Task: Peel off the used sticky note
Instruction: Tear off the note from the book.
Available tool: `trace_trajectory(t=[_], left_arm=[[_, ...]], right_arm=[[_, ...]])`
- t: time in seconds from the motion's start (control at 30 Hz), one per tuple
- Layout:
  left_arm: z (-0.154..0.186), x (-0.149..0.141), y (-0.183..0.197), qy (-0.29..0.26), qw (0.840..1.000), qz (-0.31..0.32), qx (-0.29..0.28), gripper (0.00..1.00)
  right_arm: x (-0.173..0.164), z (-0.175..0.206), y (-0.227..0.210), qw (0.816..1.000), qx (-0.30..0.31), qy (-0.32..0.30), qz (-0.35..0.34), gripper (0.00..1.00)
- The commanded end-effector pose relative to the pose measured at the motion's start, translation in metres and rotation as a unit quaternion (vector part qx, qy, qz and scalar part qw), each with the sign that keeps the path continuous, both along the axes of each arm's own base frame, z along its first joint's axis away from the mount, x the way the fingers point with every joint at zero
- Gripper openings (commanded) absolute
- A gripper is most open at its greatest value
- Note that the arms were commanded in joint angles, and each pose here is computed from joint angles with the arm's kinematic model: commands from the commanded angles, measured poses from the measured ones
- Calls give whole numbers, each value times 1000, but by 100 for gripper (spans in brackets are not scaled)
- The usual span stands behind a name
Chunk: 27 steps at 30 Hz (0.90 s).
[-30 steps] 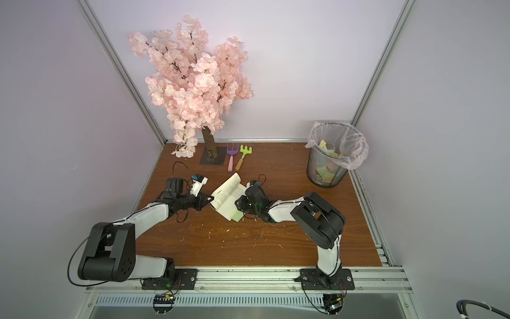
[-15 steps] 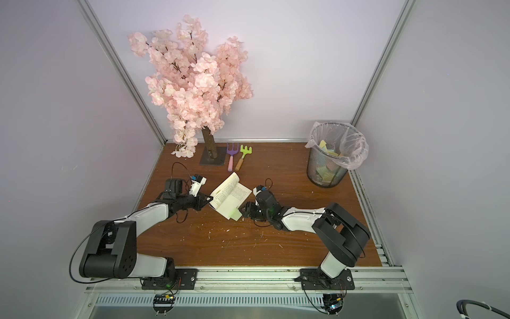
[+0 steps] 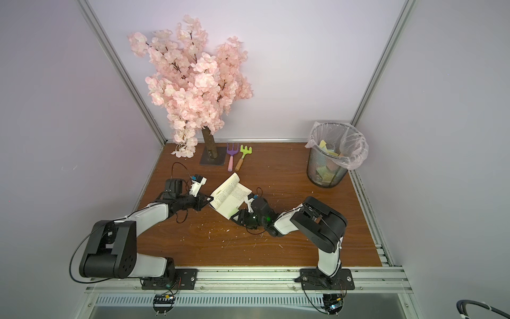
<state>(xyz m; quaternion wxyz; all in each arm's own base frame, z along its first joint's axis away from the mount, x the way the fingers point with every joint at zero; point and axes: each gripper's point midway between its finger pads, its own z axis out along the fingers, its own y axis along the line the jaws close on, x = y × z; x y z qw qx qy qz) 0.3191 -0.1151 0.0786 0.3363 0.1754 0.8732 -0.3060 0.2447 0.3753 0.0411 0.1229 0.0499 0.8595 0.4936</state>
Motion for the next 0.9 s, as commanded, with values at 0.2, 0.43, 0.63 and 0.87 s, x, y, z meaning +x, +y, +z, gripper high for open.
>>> trace_trajectory(t=[0.2,0.43,0.63,0.87], left_arm=[[-7,-5,7,20,1000,8,8,2],[-5,-6,8,16,1000,8,11,2],[-2,-7,6,14,1000,4,8,2],[6,-15,-1,4,1000,-24,-4,10]], right_arm=[[8,-9,-45,994,56,49,-84,0],[3,-10,-62,995,47,43,-82,0],[5,6,-60,996,54,22,-65,0],[22,53,-75,996,15,-65,-64,0]])
